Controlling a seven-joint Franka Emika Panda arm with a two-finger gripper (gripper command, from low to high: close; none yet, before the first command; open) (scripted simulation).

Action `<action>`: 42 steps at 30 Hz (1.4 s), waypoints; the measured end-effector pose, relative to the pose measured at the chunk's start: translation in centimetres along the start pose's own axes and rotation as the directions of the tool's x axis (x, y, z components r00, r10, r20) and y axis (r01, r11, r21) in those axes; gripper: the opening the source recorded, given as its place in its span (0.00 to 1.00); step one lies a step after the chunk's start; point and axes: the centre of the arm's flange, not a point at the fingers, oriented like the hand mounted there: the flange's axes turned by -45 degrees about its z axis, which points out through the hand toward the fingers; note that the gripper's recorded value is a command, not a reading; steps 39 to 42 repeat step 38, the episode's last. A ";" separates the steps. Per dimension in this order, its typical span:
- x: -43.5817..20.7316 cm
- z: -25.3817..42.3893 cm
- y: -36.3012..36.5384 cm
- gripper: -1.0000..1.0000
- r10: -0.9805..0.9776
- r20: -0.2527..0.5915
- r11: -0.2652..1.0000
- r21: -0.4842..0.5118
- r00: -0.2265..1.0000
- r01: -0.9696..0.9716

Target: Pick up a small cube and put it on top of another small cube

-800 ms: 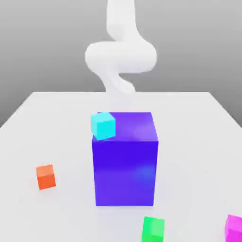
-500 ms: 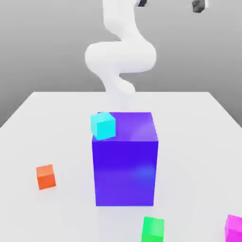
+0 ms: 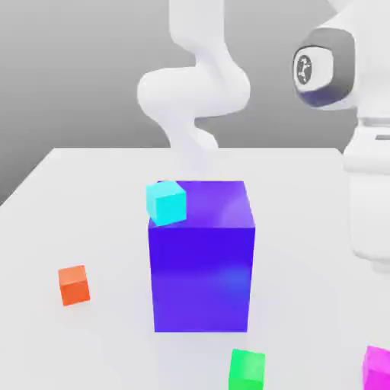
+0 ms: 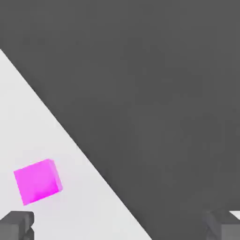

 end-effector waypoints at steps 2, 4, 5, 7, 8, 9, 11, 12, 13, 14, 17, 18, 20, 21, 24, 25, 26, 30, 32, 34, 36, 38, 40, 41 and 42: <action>0.5 3.6 -1.7 0.50 -0.072 0.036 0.997 0.032 0.997 0.071; 0.8 7.2 -3.6 0.50 -0.148 0.068 0.987 0.067 0.987 0.144; 0.8 8.9 -4.6 0.50 -0.187 0.083 0.980 0.085 0.979 0.180; 0.8 12.3 -6.2 0.50 -0.240 0.102 0.967 0.113 0.965 0.229; 0.6 13.8 -6.5 0.50 -0.249 0.105 0.965 0.117 0.963 0.236; 0.5 15.3 -6.7 0.50 -0.253 0.107 0.963 0.120 0.962 0.240; 0.1 18.0 -7.1 0.00 -0.256 0.108 0.962 0.121 0.961 0.243; 0.1 18.0 -7.1 0.00 -0.256 0.108 0.962 0.121 0.961 0.243; 0.1 18.0 -7.1 0.00 -0.256 0.108 0.962 0.122 0.961 0.243; 0.0 18.0 -7.1 0.00 -0.256 0.108 0.962 0.122 0.961 0.243; -0.1 18.5 -7.2 0.00 -0.257 0.109 0.962 0.123 0.960 0.244; 0.0 18.1 -7.1 0.00 -0.257 0.109 0.962 0.123 0.960 0.244; 0.4 15.9 -6.9 0.00 -0.257 0.109 0.962 0.123 0.960 0.244; 0.6 14.5 -6.8 0.00 -0.257 0.109 0.962 0.123 0.960 0.244; -1.9 11.2 -3.6 0.00 -0.121 0.127 0.989 0.104 0.984 0.108; -3.6 10.4 -1.9 0.00 -0.037 0.137 0.996 0.091 0.990 0.024; -5.4 9.6 -0.3 0.00 0.050 0.145 0.995 0.079 0.988 -0.062; -13.1 6.8 4.8 0.00 0.385 0.162 0.918 0.029 0.908 -0.395; -15.0 8.1 5.5 0.00 0.452 0.163 0.887 0.019 0.877 -0.460; -15.8 10.6 5.5 0.00 0.468 0.163 0.879 0.016 0.869 -0.477; -16.0 11.7 5.4 1.00 0.471 0.163 0.877 0.016 0.867 -0.479; -16.0 11.7 5.4 1.00 0.471 0.163 0.877 0.016 0.867 -0.479; -16.0 11.7 5.4 1.00 0.471 0.163 0.877 0.016 0.867 -0.479; -16.0 11.7 5.4 1.00 0.471 0.163 0.877 0.016 0.867 -0.479; -16.0 11.7 5.4 1.00 0.471 0.163 0.877 0.016 0.867 -0.479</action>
